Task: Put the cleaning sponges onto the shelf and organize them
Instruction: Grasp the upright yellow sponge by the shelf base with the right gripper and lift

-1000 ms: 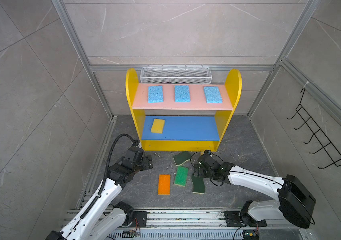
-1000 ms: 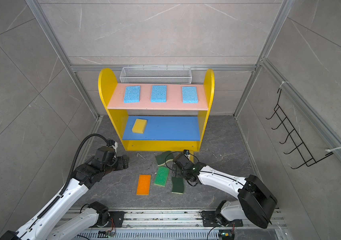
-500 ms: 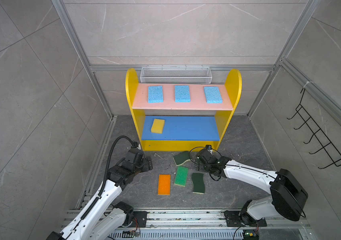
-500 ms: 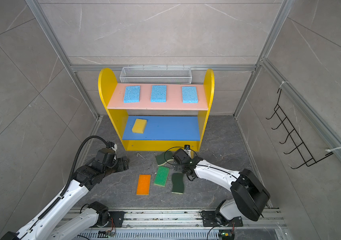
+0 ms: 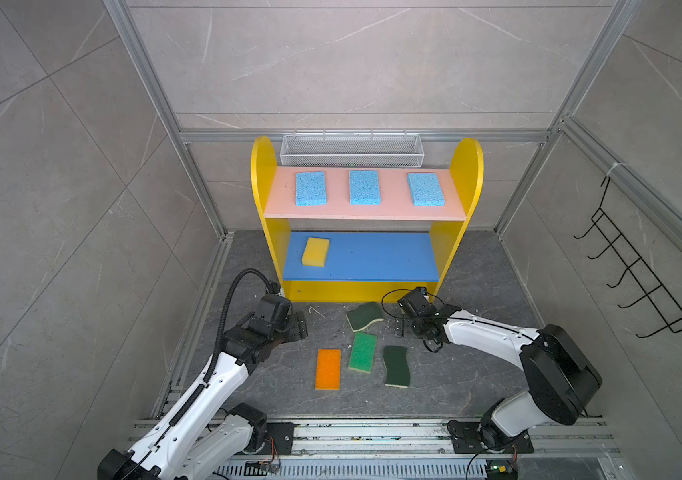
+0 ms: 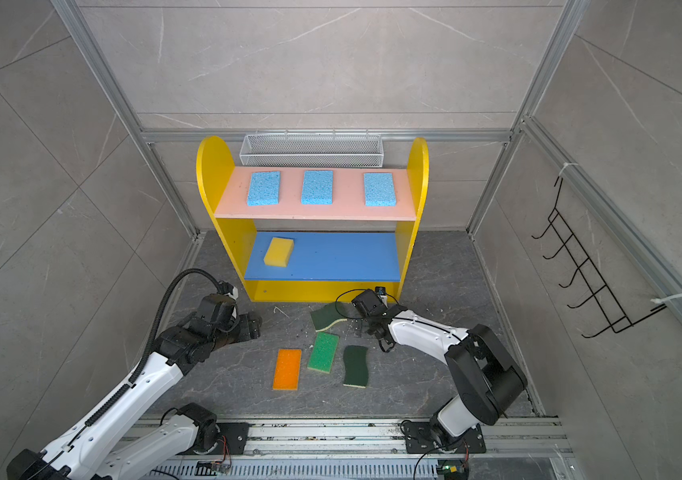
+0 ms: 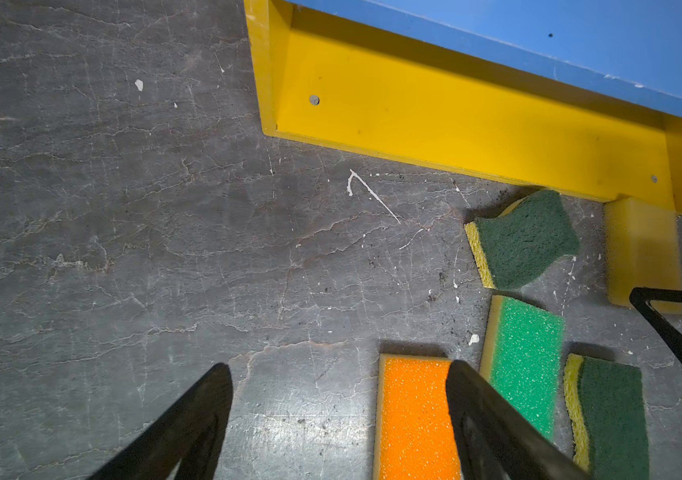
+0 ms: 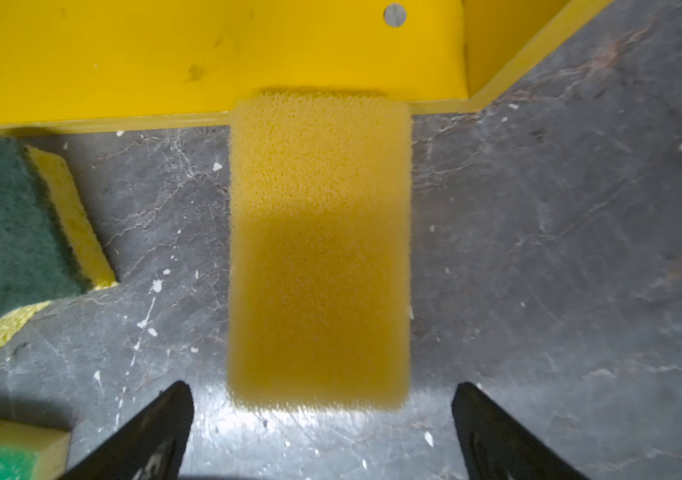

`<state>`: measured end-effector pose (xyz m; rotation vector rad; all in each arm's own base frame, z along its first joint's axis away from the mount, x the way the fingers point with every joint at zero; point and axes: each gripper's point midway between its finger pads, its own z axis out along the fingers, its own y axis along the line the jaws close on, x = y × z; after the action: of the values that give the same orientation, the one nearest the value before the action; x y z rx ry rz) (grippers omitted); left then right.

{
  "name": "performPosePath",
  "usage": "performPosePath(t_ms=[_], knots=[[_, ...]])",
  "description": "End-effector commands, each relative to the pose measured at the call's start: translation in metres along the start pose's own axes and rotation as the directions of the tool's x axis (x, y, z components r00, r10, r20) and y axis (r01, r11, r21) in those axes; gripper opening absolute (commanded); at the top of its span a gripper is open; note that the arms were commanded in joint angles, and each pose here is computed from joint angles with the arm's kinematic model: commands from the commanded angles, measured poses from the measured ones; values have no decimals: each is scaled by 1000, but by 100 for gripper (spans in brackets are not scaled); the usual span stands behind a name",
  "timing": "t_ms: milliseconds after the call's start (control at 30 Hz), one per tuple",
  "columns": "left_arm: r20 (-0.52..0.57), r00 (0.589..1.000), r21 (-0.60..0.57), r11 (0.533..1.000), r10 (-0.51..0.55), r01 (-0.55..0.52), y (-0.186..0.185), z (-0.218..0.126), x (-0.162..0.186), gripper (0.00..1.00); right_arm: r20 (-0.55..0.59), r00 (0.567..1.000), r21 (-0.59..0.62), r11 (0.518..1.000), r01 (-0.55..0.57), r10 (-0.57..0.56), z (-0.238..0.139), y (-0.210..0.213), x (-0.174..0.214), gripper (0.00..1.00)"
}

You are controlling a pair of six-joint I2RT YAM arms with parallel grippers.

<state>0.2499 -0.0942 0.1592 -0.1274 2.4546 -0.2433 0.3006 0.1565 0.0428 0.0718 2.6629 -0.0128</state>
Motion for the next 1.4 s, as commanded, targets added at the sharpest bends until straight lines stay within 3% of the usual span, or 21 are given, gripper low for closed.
performPosePath(t_ms=[0,467,567,767,1133,1367], knots=[[49,999,28,999,-21,20,-8,-6,-15,84,-7,1000,-14,1000,1,-1,7,1,-8,100],[43,999,11,1000,-25,24,-6,-1,-14,84,-29,998,-16,999,52,-52,25,4,-17,93],[44,999,6,1000,-24,23,-5,0,-14,84,-35,998,-8,998,58,-59,26,2,-17,89],[53,998,3,1000,-26,26,-4,-2,-15,84,-54,996,33,997,76,-74,26,-7,-11,71],[93,995,8,999,-40,39,-1,-14,-20,84,36,999,-55,998,19,-17,-30,-2,-28,63],[116,993,11,999,-39,37,1,-20,-22,83,123,992,-130,990,57,-41,-80,32,-38,60]])
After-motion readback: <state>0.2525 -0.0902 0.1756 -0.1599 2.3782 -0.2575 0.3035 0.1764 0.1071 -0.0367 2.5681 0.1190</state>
